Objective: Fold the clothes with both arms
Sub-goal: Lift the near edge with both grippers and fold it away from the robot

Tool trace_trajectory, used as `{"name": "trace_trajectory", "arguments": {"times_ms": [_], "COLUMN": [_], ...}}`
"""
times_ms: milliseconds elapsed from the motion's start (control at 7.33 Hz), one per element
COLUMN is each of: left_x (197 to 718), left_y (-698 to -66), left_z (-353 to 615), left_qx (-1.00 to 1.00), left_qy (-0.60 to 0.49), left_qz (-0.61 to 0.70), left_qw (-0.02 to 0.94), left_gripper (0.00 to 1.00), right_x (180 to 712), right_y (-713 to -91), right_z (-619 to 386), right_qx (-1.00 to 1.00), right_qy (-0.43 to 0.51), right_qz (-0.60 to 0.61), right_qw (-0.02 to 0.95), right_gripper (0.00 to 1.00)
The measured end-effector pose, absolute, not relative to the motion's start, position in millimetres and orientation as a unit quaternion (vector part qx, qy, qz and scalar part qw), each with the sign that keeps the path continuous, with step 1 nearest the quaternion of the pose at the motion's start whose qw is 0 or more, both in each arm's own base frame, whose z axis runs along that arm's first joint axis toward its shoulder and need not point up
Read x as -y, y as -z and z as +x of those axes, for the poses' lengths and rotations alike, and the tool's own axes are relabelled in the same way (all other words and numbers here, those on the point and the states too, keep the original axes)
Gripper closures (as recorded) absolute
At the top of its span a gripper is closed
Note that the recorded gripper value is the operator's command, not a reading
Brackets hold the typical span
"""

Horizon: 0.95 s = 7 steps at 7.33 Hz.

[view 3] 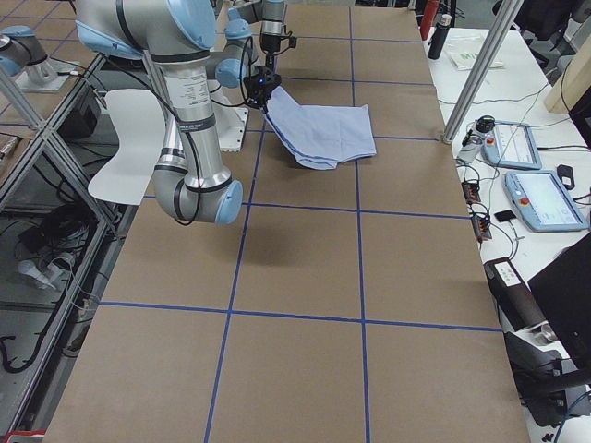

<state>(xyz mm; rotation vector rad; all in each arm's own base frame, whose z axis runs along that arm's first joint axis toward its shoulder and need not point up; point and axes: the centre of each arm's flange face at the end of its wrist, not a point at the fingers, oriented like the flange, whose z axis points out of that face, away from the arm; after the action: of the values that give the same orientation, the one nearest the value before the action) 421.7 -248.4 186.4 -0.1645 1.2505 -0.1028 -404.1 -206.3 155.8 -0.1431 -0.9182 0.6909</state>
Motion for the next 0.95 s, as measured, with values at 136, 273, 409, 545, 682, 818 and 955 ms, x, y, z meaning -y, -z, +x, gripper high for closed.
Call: {"name": "trace_trajectory", "arguments": {"times_ms": [136, 273, 409, 545, 682, 818, 955], "left_x": [249, 257, 274, 296, 319, 342, 364], "left_y": [-175, -174, -177, -179, -180, -182, -184], "left_z": [403, 399, 407, 421, 433, 437, 439], "left_qx": [-0.583, -0.575, -0.566, -0.556, -0.549, -0.542, -0.536], "left_qy": [0.048, 0.056, 0.070, 0.085, 0.097, 0.105, 0.112], "left_qz": [-0.084, -0.086, -0.083, -0.071, -0.054, -0.037, -0.017], "left_qw": [0.807, 0.811, 0.818, 0.824, 0.829, 0.833, 0.837], "left_gripper": [1.00, 1.00, 1.00, 1.00, 1.00, 1.00, 1.00], "right_x": [200, 200, 208, 224, 245, 269, 292], "right_y": [-151, -154, -163, -172, -180, -188, -194], "right_z": [-388, -389, -404, -418, -429, -439, -446], "right_qx": [0.432, 0.422, 0.405, 0.393, 0.391, 0.393, 0.395], "right_qy": [-0.325, -0.326, -0.330, -0.333, -0.333, -0.336, -0.338], "right_qz": [-0.070, -0.067, -0.056, -0.041, -0.025, -0.009, 0.005], "right_qw": [0.838, 0.843, 0.851, 0.856, 0.858, 0.856, 0.854], "right_gripper": [1.00, 1.00, 1.00, 1.00, 1.00, 1.00, 1.00]}}
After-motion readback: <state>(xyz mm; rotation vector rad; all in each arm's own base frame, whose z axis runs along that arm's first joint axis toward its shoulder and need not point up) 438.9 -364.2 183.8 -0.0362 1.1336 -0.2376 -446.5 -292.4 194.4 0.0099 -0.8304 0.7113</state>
